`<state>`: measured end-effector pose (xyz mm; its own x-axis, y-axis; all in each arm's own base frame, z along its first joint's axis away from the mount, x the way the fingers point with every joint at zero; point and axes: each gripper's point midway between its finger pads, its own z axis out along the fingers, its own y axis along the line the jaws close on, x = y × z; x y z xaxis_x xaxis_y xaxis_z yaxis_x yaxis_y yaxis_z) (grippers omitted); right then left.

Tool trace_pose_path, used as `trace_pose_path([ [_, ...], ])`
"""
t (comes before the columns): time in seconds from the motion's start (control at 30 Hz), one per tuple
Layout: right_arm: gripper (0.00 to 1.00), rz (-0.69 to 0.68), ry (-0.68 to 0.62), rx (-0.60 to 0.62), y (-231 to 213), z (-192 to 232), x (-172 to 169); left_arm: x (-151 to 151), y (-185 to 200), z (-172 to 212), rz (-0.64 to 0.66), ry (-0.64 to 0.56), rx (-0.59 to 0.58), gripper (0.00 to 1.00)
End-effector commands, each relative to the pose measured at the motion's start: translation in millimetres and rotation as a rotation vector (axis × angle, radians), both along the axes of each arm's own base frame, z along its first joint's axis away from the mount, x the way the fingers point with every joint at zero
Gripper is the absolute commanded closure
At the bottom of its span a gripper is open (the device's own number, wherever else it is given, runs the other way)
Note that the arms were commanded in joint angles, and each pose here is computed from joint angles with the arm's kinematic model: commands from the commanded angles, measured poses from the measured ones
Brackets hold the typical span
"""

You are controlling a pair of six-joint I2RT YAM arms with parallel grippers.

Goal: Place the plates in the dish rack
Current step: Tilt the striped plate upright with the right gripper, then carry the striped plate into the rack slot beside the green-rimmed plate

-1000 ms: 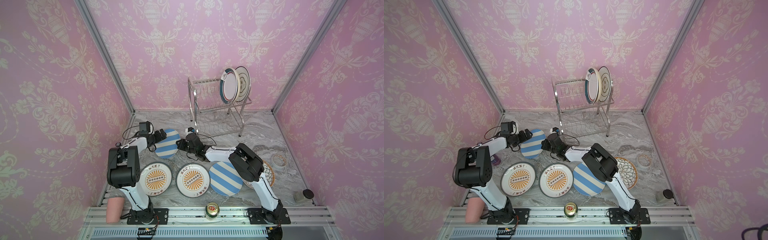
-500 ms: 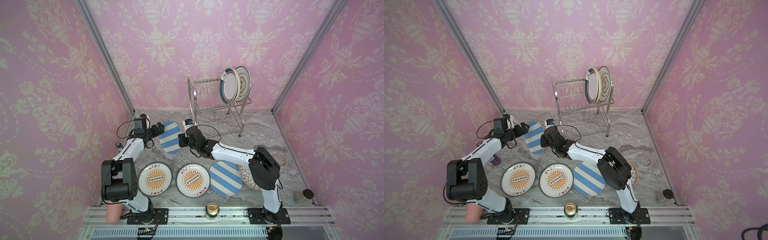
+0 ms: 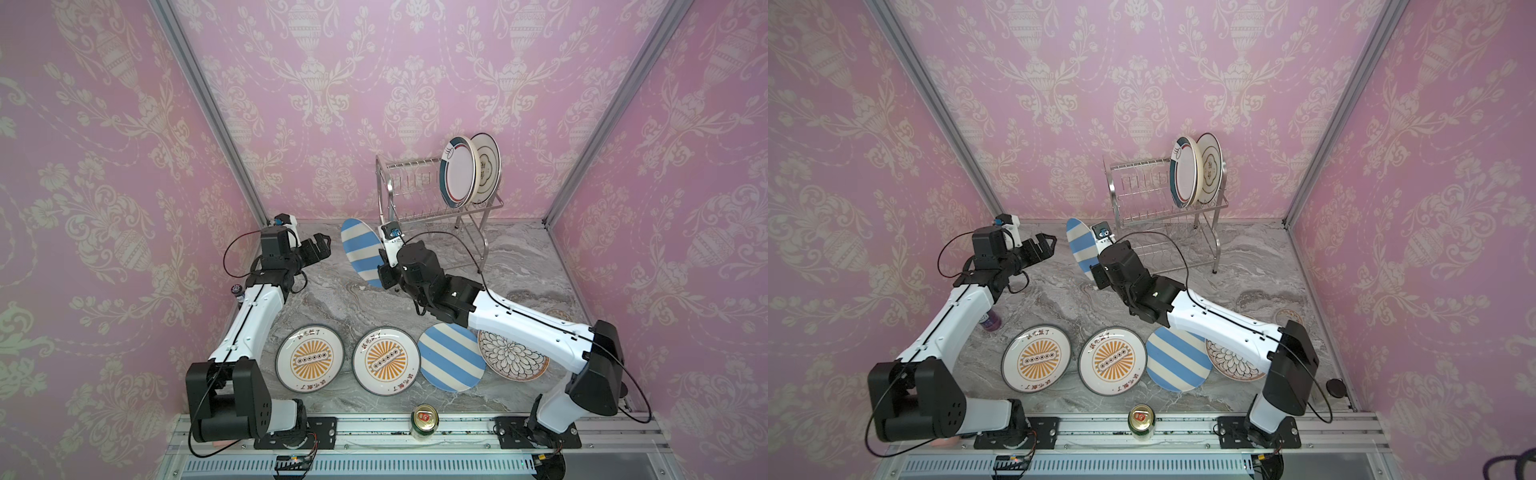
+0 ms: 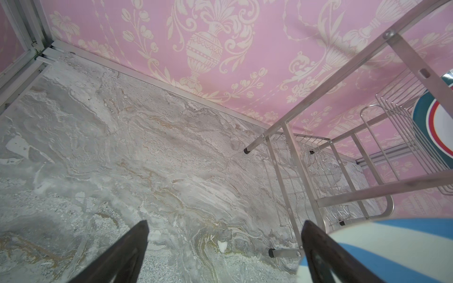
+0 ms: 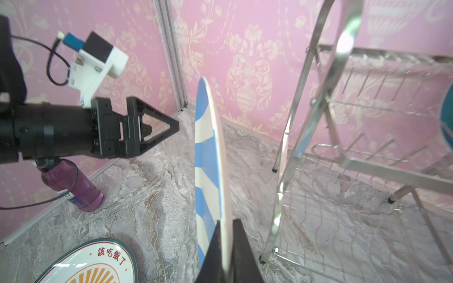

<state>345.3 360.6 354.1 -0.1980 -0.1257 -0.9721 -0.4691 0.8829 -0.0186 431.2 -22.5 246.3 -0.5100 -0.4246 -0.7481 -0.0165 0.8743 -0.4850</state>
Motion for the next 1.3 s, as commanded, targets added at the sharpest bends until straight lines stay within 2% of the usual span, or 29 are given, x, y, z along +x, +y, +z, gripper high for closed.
trace_pose_path([
  [0.0,1.00,-0.031,-0.087,-0.020,-33.8,36.8,-13.9,-8.4,-15.7,9.8,-0.054,0.003,-0.002,0.01],
  [0.13,1.00,-0.028,-0.094,0.017,-59.3,62.5,-30.1,-9.8,-29.1,1.4,-0.095,0.045,0.016,0.01],
  [0.43,1.00,-0.104,-0.136,0.012,-122.0,109.9,-52.3,-19.5,-70.3,5.5,-0.218,0.073,0.041,0.01],
  [0.63,1.00,-0.228,-0.190,0.089,-175.7,143.2,-59.4,-21.6,-82.8,3.7,-0.275,0.061,0.031,0.01],
  [0.87,1.00,-0.352,-0.269,0.053,-194.6,172.7,-29.5,-27.8,-99.7,8.7,-0.343,0.066,0.006,0.01],
  [1.03,1.00,-0.386,-0.298,0.081,-195.1,186.6,3.5,-37.5,-101.4,11.1,-0.354,0.054,-0.003,0.01],
  [1.27,1.00,-0.458,-0.351,0.057,-196.2,186.6,56.8,-49.0,-101.4,13.8,-0.350,0.082,-0.033,0.01],
])
